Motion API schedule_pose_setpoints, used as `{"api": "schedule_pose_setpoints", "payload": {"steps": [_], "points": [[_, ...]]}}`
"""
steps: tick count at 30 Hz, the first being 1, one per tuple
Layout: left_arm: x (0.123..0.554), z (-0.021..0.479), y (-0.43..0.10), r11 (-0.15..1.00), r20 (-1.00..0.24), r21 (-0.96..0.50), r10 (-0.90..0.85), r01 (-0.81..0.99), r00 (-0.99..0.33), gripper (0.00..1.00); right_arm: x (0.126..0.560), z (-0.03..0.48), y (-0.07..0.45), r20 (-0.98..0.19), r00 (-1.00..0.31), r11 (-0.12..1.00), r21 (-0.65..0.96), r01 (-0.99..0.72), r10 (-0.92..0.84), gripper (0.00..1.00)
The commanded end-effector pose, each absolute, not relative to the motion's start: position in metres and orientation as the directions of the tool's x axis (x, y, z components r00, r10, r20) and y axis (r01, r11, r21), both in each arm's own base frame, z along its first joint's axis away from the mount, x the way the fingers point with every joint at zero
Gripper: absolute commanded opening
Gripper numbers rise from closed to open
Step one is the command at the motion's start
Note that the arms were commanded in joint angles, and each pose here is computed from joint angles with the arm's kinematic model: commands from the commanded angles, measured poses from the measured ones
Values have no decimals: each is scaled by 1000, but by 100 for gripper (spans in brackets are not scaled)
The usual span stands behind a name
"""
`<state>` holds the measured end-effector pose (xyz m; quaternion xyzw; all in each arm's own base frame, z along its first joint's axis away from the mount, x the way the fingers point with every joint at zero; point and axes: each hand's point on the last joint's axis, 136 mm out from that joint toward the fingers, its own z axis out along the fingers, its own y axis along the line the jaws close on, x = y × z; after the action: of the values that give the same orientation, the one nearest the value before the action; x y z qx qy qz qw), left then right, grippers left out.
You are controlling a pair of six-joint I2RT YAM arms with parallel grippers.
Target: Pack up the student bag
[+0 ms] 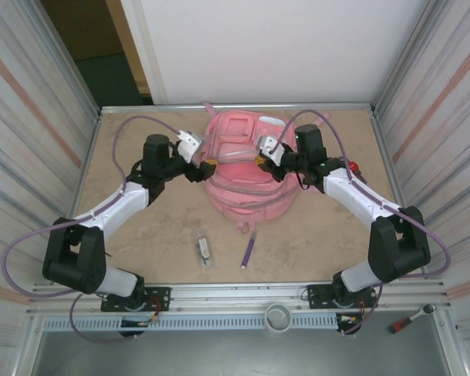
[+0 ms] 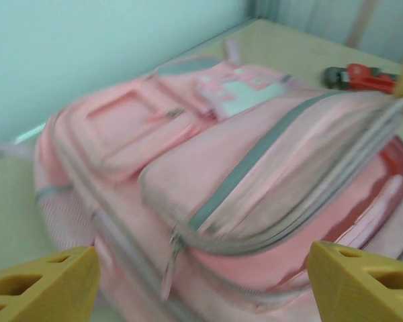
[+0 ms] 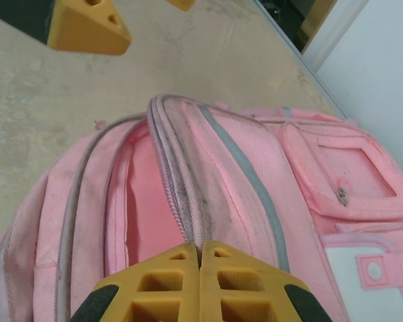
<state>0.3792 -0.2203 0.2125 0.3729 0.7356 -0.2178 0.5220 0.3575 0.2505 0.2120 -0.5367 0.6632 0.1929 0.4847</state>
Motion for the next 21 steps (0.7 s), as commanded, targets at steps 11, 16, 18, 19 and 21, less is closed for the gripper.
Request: {"api": "schedule_pose_setpoints", "payload": {"steps": [11,16,18,19,21], "points": [[381,212,-308,159,-816,405,507,900,277,77,352,246,273,-906,74,275,-204,-939,-417,0],[396,202,-323,162,-809,386,533,908,249,53,358,244,273,-909,27,316,-173,-933,-416,0],[398,201,-324,179,-817,374,527,910,232,36,363,240,267,-908,-34,385,-142,-912,-417,5],[401,200,-323,197,-816,378,533,904,225,22,367,238,261,-907,-80,443,-125,-888,-414,13],[410,199,-317,251,-809,394,551,884,204,6,375,232,247,-896,-191,561,-75,-825,-401,25]]}}
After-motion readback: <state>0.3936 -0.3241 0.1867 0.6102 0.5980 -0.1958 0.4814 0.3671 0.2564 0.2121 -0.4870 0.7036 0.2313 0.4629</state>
